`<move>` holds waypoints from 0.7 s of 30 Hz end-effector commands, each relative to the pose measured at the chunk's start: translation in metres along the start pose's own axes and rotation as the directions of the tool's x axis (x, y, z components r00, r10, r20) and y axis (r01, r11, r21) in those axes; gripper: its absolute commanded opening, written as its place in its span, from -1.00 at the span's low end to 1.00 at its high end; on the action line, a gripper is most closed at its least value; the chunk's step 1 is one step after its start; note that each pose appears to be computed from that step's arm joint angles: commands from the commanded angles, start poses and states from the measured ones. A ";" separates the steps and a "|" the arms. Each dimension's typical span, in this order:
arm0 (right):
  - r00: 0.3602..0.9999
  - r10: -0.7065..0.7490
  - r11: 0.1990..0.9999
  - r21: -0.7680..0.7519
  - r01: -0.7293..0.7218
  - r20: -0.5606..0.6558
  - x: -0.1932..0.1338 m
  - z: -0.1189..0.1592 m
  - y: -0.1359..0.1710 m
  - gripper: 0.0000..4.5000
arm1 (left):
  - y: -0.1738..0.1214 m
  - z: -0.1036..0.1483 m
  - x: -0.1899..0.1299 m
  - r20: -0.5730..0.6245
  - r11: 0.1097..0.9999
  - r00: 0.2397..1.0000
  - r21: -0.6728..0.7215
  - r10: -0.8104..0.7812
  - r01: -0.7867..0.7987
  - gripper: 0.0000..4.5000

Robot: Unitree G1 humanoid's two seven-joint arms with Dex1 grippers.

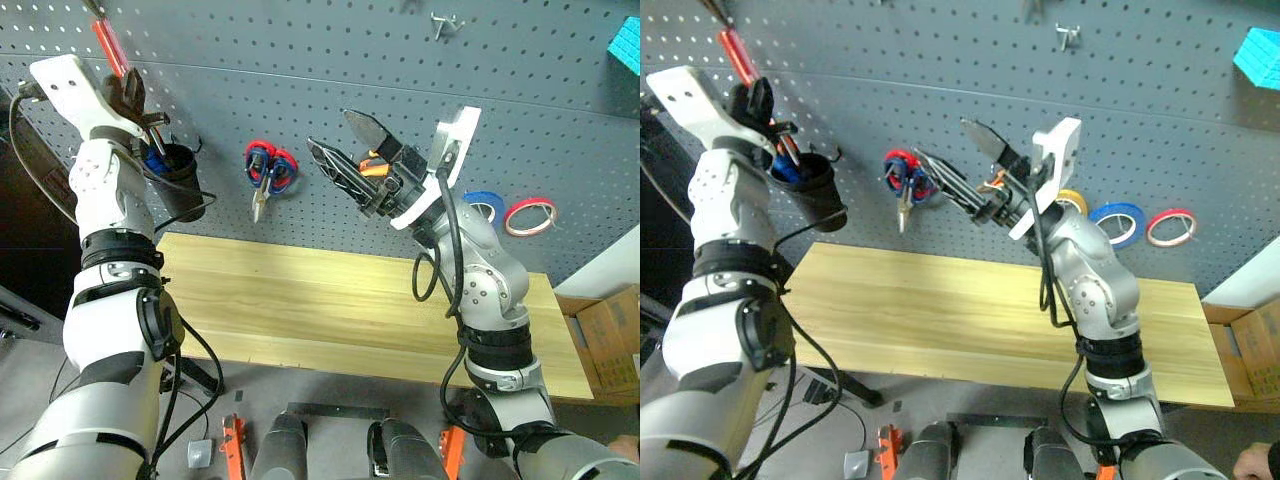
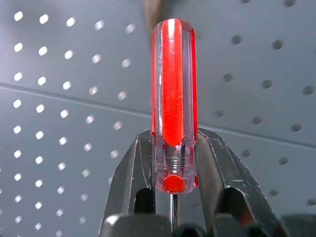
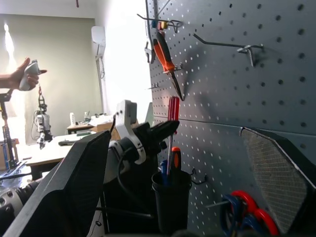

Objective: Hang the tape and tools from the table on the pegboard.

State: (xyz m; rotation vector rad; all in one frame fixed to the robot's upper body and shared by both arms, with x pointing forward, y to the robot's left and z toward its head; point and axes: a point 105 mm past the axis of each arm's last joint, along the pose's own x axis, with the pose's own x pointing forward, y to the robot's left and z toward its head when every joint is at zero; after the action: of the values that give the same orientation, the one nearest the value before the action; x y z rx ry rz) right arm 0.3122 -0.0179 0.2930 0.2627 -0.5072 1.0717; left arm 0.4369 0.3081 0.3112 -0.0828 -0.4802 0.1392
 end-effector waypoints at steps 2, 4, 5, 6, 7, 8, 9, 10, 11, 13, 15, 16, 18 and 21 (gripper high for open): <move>0.999 0.013 0.999 -0.048 -0.011 0.043 0.000 0.016 0.007 1.00 | 0.001 0.004 0.000 0.025 1.000 1.000 0.028 0.006 -0.007 -0.66; 0.999 0.006 0.999 -0.051 -0.004 0.042 -0.001 0.016 0.006 1.00 | 0.005 -0.001 -0.003 0.010 0.999 1.000 0.030 0.022 -0.022 -0.66; 0.999 0.004 0.999 -0.050 -0.002 0.040 -0.002 0.016 0.006 1.00 | 0.008 -0.004 -0.004 -0.001 0.999 1.000 0.033 0.028 -0.028 -0.66; 0.999 0.002 0.999 -0.050 0.000 0.039 -0.002 0.016 0.006 1.00 | 0.009 -0.006 -0.005 -0.007 0.999 0.999 0.036 0.031 -0.031 -0.66; 0.999 0.000 0.999 -0.050 0.001 0.038 -0.002 0.015 0.006 1.00 | 0.012 -0.009 -0.007 -0.015 0.998 0.999 0.039 0.041 -0.040 -0.66; 0.999 0.000 0.999 -0.049 0.002 0.038 -0.002 0.015 0.006 1.00 | 0.014 -0.010 -0.008 -0.019 0.998 0.999 0.040 0.047 -0.046 -0.32; 0.999 -0.001 0.999 -0.049 0.003 0.038 -0.002 0.015 0.005 1.00 | 0.016 -0.010 -0.009 -0.019 0.998 0.998 0.041 0.052 -0.052 -0.22; 0.999 -0.001 0.999 -0.049 0.003 0.038 -0.002 0.015 0.005 1.00 | 0.017 -0.010 -0.009 -0.018 0.998 0.998 0.041 0.057 -0.056 -0.06; 0.999 -0.001 0.999 -0.050 0.003 0.038 -0.002 0.015 0.005 1.00 | 0.017 -0.009 -0.009 -0.016 0.997 0.998 0.039 0.060 -0.060 0.04; 0.999 -0.003 0.999 -0.049 0.004 0.037 -0.002 0.015 0.005 1.00 | 0.018 -0.008 -0.009 -0.014 0.997 0.997 0.022 0.071 -0.071 0.35; 0.999 -0.002 0.999 -0.049 0.004 0.036 -0.002 0.015 0.005 1.00 | 0.016 -0.007 -0.008 -0.010 0.998 0.998 0.021 0.066 -0.066 0.61; 0.999 -0.002 0.999 -0.050 0.004 0.035 -0.002 0.015 0.004 1.00 | 0.015 -0.006 -0.008 -0.008 0.998 0.998 0.022 0.062 -0.062 0.75; 0.999 -0.002 0.999 -0.050 0.003 0.034 -0.002 0.015 0.004 1.00 | 0.013 -0.006 -0.007 -0.006 0.998 0.998 0.021 0.056 -0.056 0.97; 0.999 -0.003 0.999 -0.052 0.004 0.032 -0.003 0.015 0.004 1.00 | 0.011 -0.003 -0.006 0.002 0.999 0.999 0.016 0.050 -0.050 0.97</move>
State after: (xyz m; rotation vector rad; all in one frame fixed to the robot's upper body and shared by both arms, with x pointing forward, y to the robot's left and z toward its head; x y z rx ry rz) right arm 0.3106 -0.0217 0.2939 0.2463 -0.5127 1.0487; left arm 0.4373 0.3197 0.2785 -0.0956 -0.3978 0.2007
